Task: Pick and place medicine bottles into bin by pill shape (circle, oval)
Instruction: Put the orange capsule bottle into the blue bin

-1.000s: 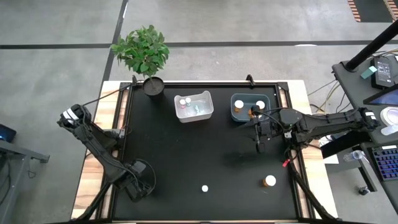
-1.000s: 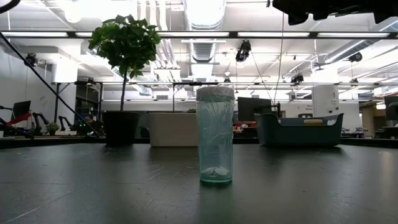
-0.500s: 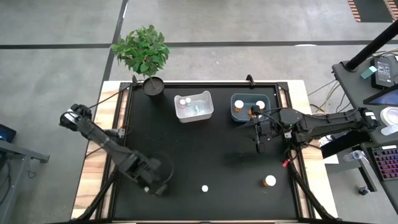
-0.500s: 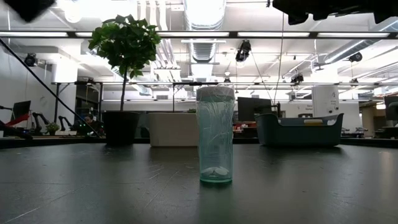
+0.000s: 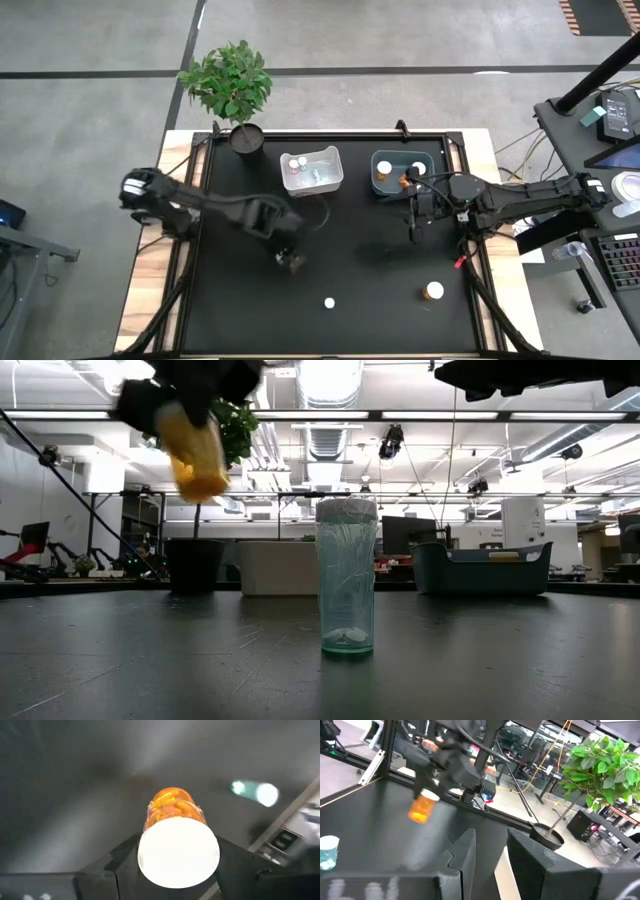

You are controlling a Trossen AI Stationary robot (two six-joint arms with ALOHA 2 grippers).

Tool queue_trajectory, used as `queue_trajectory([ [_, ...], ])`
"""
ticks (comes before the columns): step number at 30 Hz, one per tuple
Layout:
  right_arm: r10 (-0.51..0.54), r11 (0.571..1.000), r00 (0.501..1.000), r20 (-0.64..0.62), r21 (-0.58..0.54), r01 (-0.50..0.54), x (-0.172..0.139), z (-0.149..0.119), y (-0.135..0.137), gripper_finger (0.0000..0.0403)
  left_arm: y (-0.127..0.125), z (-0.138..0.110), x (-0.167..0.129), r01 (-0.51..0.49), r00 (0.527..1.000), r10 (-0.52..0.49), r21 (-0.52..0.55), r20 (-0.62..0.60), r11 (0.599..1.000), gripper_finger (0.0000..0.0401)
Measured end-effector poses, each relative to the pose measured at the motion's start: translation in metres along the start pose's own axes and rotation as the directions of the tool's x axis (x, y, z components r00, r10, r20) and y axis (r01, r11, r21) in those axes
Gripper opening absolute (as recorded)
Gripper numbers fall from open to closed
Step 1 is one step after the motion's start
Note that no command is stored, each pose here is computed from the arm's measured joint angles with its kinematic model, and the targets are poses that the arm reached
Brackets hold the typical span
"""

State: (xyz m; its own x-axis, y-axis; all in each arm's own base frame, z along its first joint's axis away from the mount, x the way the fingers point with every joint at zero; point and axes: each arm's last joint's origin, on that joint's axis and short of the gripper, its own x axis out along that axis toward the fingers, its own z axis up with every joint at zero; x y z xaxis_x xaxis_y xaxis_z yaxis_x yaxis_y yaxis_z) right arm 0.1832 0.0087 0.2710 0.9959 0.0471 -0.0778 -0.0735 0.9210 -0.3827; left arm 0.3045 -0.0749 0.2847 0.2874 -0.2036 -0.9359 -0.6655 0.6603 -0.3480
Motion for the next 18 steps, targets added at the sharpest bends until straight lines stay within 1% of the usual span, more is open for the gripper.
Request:
queue_trajectory([
  [4,0.000,1.000,1.000,0.000,-0.013,0.000,0.000,0.000,0.000,0.0105,0.009,0.032,0.003,-0.111,0.994,0.112,0.061,-0.016,0.992,0.0193],
  [7,-0.001,1.000,1.000,0.000,-0.024,0.001,0.000,0.000,0.000,0.0105,0.014,0.055,0.015,-0.159,0.987,0.162,0.101,-0.022,0.982,0.0193],
  [12,-0.002,0.999,1.000,-0.001,-0.042,0.002,0.000,0.000,0.000,0.0105,0.011,0.090,0.041,-0.184,0.980,0.194,0.175,-0.040,0.967,0.0193],
  [18,-0.002,0.999,1.000,-0.001,-0.044,0.002,0.000,0.000,0.000,0.0105,-0.005,0.121,0.060,-0.176,0.981,0.190,0.241,-0.033,0.954,0.0194],
])
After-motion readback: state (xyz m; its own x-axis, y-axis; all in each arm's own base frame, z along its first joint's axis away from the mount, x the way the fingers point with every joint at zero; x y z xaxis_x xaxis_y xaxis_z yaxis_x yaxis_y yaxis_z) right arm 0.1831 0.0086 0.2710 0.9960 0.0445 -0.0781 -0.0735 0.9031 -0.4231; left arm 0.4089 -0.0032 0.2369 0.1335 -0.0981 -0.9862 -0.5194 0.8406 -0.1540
